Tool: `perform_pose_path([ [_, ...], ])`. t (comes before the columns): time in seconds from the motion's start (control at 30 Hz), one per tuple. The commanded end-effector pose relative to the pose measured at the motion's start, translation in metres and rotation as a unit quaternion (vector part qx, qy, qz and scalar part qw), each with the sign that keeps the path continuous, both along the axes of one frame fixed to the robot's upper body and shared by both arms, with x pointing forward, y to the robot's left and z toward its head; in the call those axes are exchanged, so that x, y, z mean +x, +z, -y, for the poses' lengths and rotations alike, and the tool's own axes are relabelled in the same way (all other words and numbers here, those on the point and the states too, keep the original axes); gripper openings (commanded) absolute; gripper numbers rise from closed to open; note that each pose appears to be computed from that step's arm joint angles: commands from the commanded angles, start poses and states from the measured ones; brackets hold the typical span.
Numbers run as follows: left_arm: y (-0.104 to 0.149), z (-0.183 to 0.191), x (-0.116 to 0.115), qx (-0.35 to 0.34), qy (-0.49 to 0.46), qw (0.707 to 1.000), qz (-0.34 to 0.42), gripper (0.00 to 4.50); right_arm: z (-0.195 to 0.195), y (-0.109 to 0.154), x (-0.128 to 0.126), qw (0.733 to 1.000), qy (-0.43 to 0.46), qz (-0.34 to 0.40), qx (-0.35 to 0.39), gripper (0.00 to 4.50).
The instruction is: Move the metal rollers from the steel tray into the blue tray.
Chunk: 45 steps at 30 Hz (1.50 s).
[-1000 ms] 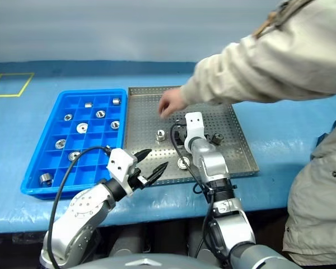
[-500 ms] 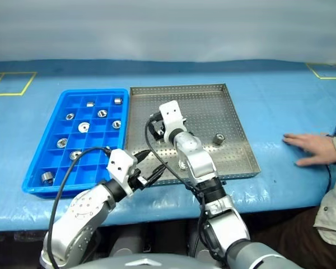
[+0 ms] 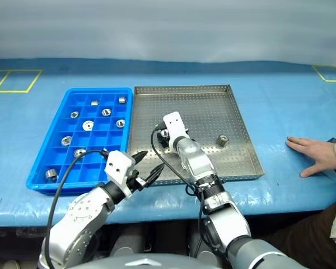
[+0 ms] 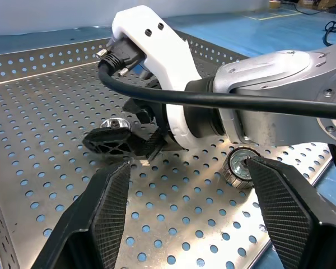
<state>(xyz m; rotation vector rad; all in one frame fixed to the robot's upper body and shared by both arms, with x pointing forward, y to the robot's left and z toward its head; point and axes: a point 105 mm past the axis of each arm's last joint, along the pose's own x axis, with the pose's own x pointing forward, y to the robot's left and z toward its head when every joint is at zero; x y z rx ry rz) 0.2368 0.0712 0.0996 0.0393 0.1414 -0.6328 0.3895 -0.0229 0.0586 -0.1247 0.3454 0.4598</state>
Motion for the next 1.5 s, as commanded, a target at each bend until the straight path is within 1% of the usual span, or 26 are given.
perform_pose_path([
  [0.03,0.019,0.002,-0.003,-0.018,0.002,0.999,0.035,3.65,-0.004,0.011,0.000,1.000,0.008,0.009,0.016,2.65],
  [0.1,0.019,0.000,-0.003,-0.017,0.009,0.999,0.037,3.65,-0.006,0.016,-0.001,0.999,0.011,0.009,0.029,1.94],
  [0.13,0.019,-0.001,-0.002,-0.016,0.013,0.999,0.038,3.65,-0.008,0.019,-0.002,0.999,0.014,0.010,0.035,1.79],
  [0.23,0.023,-0.008,0.000,-0.016,0.039,0.998,0.049,3.65,-0.022,0.040,-0.003,0.997,0.042,0.030,0.056,1.79],
  [0.33,0.029,-0.019,0.005,-0.023,0.082,0.994,0.066,3.65,-0.042,0.073,-0.006,0.992,0.076,0.076,0.072,1.79],
  [0.43,0.035,-0.031,0.008,-0.025,0.131,0.988,0.084,3.65,-0.068,0.104,-0.014,0.982,0.120,0.117,0.091,1.79],
  [0.5,0.037,-0.039,0.010,-0.020,0.159,0.983,0.095,3.65,-0.085,0.113,-0.021,0.975,0.155,0.130,0.091,1.79],
  [0.63,0.046,-0.060,0.010,-0.012,0.224,0.967,0.120,3.65,-0.107,0.115,-0.025,0.968,0.192,0.141,0.074,1.79],
  [0.77,0.053,-0.082,0.007,-0.009,0.286,0.948,0.136,3.65,-0.127,0.117,-0.028,0.962,0.219,0.141,0.081,1.79],
  [0.97,0.054,-0.096,-0.001,-0.004,0.324,0.936,0.137,3.65,-0.153,0.113,-0.034,0.954,0.255,0.135,0.080,1.79],
  [1.17,0.053,-0.104,-0.011,-0.004,0.356,0.925,0.133,3.65,-0.165,0.104,-0.041,0.949,0.278,0.118,0.086,1.79],
  [1.3,0.051,-0.110,-0.018,-0.004,0.379,0.917,0.128,3.65,-0.171,0.106,-0.044,0.946,0.286,0.118,0.094,1.79],
  [1.5,0.048,-0.112,-0.025,-0.002,0.392,0.912,0.121,3.65,-0.172,0.102,-0.040,0.947,0.285,0.118,0.085,1.79],
])
